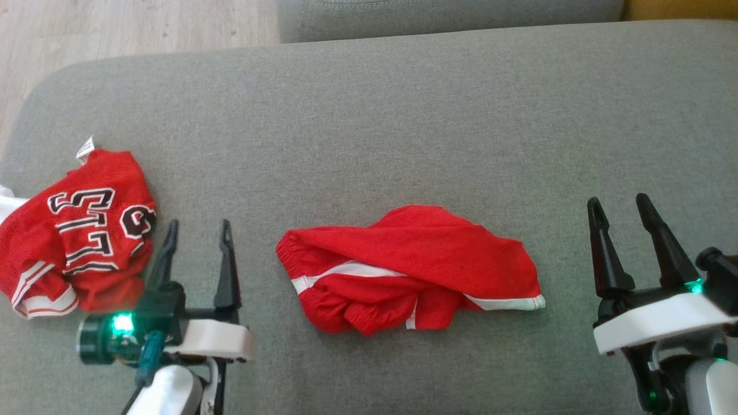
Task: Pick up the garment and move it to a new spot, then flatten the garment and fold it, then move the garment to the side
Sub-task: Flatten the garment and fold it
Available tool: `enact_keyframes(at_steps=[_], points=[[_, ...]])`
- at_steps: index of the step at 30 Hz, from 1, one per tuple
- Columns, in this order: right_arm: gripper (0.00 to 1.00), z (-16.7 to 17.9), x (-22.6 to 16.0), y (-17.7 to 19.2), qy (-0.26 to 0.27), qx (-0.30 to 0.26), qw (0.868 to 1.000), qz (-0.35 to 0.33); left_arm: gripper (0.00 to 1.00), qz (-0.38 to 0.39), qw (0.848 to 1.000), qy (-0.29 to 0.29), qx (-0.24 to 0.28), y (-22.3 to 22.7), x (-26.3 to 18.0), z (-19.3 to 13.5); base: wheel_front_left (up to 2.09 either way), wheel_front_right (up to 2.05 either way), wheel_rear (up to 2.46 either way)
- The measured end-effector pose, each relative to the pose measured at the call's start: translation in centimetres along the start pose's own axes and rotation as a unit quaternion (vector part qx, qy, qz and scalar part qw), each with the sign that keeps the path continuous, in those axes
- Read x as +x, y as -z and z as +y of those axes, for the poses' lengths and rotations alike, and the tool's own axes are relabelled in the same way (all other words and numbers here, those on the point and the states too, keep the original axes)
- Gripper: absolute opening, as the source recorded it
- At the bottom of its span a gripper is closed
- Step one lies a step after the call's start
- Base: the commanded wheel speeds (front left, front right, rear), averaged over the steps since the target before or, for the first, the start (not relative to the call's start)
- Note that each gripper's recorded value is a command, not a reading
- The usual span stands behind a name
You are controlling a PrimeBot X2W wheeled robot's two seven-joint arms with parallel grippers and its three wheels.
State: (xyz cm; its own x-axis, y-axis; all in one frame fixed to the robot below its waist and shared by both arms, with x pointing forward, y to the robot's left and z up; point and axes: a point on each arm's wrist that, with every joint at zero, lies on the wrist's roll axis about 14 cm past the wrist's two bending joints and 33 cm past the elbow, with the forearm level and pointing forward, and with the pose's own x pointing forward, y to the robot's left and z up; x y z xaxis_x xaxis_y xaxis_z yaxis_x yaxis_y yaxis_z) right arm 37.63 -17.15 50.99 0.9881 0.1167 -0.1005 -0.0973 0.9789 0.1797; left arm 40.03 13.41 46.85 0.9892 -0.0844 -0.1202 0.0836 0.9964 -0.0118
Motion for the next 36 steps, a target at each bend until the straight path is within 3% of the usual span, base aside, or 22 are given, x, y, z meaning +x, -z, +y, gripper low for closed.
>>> enact_keyframes(at_steps=[7, 21, 28, 32, 36], points=[[1.00, 0.2, -0.3, -0.6, -0.004, -0.008, 1.000, -0.005, 1.00, -0.018, 0.999, -0.034, 0.037, -0.9, -1.1, 2.2, 0.00, 0.00, 0.00], [1.00, 0.3, -0.6, -0.4, -0.005, -0.008, 1.000, 0.000, 1.00, 0.009, 0.999, -0.023, 0.023, -0.7, -1.8, 1.9, 0.00, 0.00, 0.00], [1.00, 0.4, -0.2, 0.1, -0.006, -0.007, 1.000, 0.008, 1.00, 0.067, 0.995, 0.072, 0.007, 1.6, -1.3, -3.2, 0.00, 0.00, 0.00], [1.00, 0.4, -0.2, 0.6, -0.007, -0.002, 1.000, 0.015, 1.00, 0.138, 0.983, 0.116, -0.013, 4.1, -0.7, -6.1, 0.00, 0.00, 0.00], [1.00, 0.0, -0.5, 1.2, 0.001, 0.003, 1.000, 0.024, 1.00, 0.229, 0.965, 0.127, -0.019, 8.1, -1.4, -6.7, 0.00, 0.00, 0.00]])
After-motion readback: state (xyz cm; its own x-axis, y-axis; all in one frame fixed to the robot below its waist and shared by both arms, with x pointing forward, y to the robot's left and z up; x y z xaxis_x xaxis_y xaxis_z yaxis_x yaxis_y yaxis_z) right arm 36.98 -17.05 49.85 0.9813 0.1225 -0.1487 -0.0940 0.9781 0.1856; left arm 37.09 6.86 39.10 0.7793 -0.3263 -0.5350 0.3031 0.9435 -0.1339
